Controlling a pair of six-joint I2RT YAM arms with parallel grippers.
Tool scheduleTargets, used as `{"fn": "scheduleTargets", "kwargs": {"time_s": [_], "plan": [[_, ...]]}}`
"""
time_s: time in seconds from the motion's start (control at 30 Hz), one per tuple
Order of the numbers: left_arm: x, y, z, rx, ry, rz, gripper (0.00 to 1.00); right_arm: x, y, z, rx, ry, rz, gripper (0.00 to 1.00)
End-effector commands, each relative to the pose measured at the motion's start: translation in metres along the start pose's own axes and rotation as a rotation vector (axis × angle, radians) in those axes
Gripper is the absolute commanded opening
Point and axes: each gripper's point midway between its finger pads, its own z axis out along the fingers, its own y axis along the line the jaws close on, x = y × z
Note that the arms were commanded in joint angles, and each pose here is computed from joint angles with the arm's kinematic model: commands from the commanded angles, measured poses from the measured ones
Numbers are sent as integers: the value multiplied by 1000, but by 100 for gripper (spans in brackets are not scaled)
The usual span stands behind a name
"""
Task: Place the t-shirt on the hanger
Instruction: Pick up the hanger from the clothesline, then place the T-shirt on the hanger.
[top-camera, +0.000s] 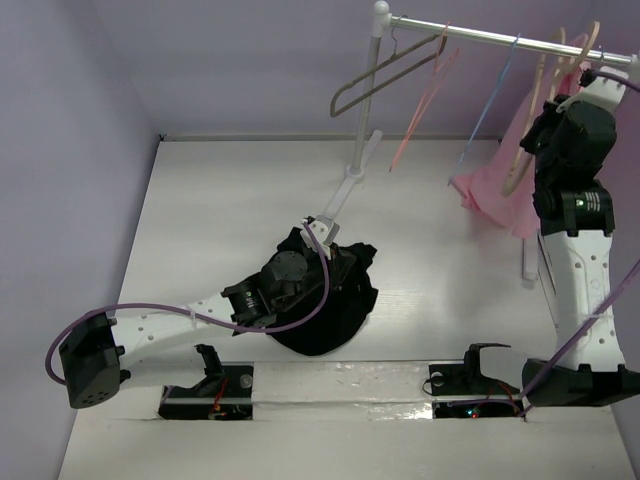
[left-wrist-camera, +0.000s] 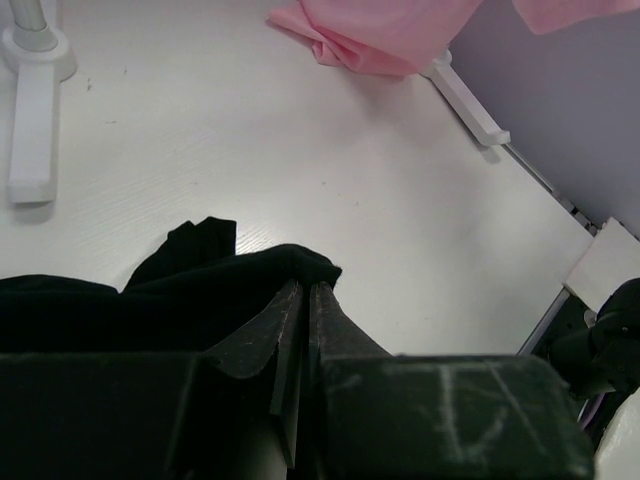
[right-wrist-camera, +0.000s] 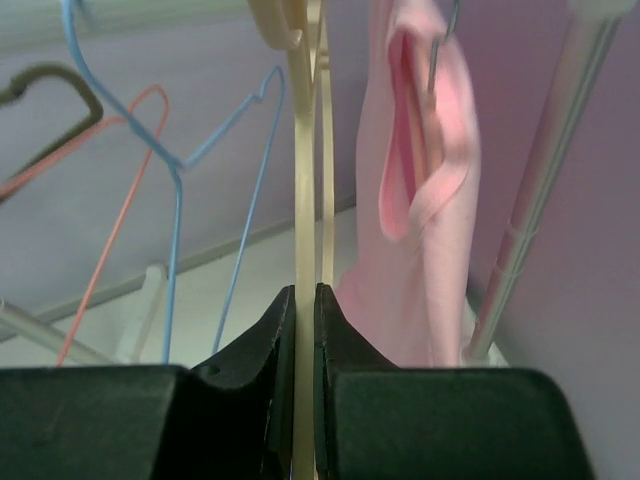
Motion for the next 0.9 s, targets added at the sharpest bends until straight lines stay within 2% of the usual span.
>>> {"fn": "scheduleTargets", "kwargs": {"time_s": [0.0, 0.07, 0.23, 0.37, 0.43, 0.47, 0.53, 0.67, 0.87], "plan": [[-30, -7, -3, 24, -105, -23, 0, 15, 4, -12, -59, -11, 56, 0], [-29, -6, -1, 20, -101, -18, 0, 42, 6, -17, -86, 36, 78, 0], [-29, 0, 4, 2, -99, -25, 0, 66, 12, -57, -196, 51, 151, 0], [-34, 5, 8, -5, -104, -44, 0, 101, 26, -90, -316, 132, 197, 0], [-39, 8, 13, 4, -103, -67, 0, 137, 33, -107, -384, 233, 227, 0], [-39, 7, 14, 3, -101, -70, 0, 138, 34, -123, -421, 226, 243, 0], [-41, 16, 19, -24, -106, -83, 0, 175, 34, -143, -456, 332, 250, 0], [-44, 37, 33, -82, -112, -99, 0, 222, 46, -192, -608, 493, 318, 0], [-48, 58, 67, -163, -110, -81, 0, 235, 59, -268, -863, 594, 366, 0]]}}
